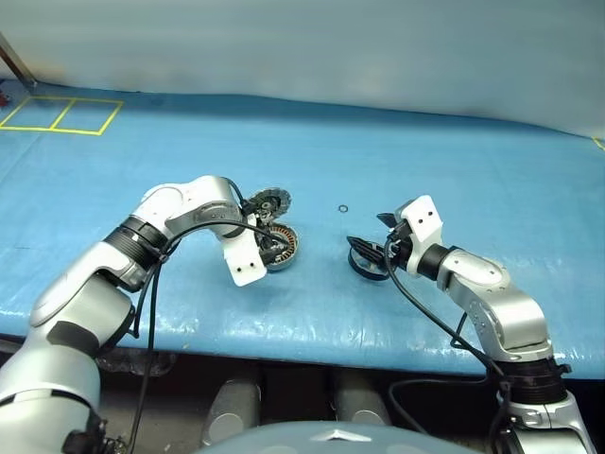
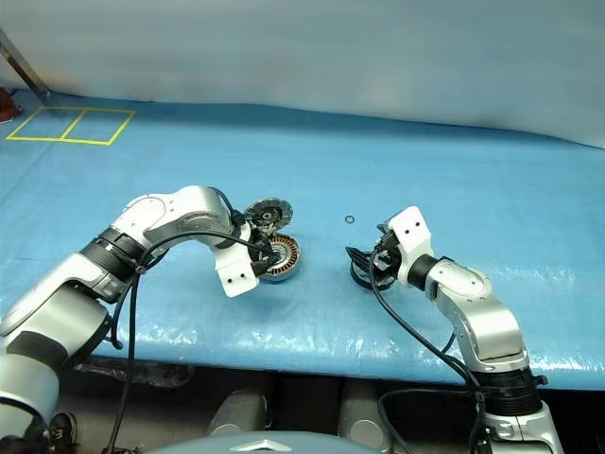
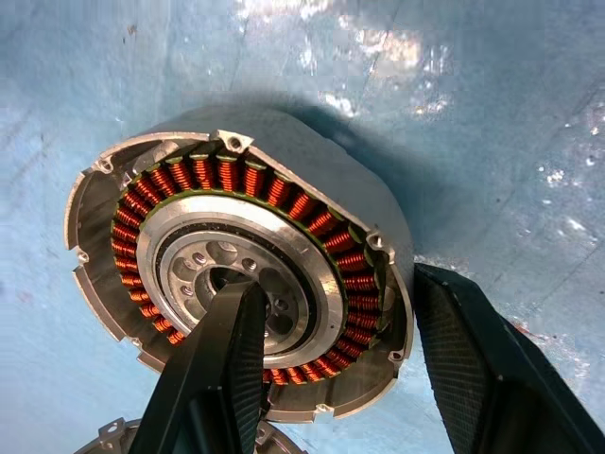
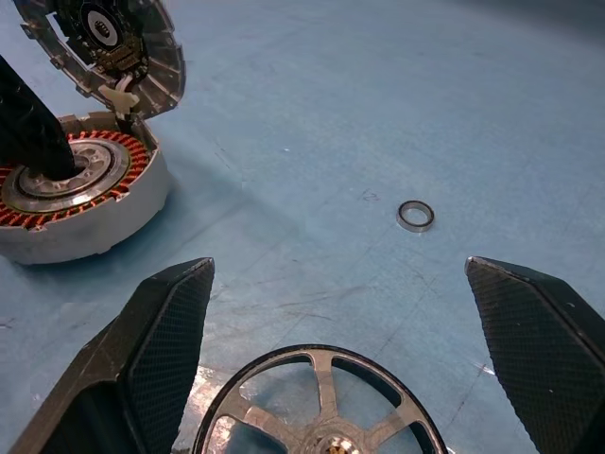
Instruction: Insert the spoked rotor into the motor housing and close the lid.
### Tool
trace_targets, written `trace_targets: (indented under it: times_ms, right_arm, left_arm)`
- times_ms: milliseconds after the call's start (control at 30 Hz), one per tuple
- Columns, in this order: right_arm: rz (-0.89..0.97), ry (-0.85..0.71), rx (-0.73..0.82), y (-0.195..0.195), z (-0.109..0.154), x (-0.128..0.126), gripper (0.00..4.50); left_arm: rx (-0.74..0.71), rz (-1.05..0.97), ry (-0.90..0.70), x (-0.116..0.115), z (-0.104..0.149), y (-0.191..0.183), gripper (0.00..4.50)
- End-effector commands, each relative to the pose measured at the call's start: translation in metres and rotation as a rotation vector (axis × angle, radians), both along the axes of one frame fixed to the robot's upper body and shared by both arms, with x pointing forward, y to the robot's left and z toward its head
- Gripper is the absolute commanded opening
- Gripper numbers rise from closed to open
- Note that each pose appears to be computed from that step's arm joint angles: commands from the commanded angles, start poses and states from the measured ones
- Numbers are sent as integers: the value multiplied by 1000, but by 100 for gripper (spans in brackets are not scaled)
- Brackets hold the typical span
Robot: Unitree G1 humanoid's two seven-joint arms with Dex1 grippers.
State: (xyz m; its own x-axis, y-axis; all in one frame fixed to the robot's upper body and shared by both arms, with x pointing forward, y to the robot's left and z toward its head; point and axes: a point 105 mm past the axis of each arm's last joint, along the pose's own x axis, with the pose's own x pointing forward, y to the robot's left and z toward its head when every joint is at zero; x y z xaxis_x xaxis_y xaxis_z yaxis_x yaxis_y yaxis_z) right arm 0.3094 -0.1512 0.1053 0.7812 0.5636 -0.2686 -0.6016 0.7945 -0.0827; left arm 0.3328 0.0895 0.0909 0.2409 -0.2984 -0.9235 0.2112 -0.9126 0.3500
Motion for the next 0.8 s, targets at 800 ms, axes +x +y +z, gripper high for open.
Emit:
trace_targets:
  times_ms: [800]
  right_arm:
    - [-38,-74,35,0,10,-3,450]
  left_arm:
    - [-89,-278,-55,-9,8,-25,330]
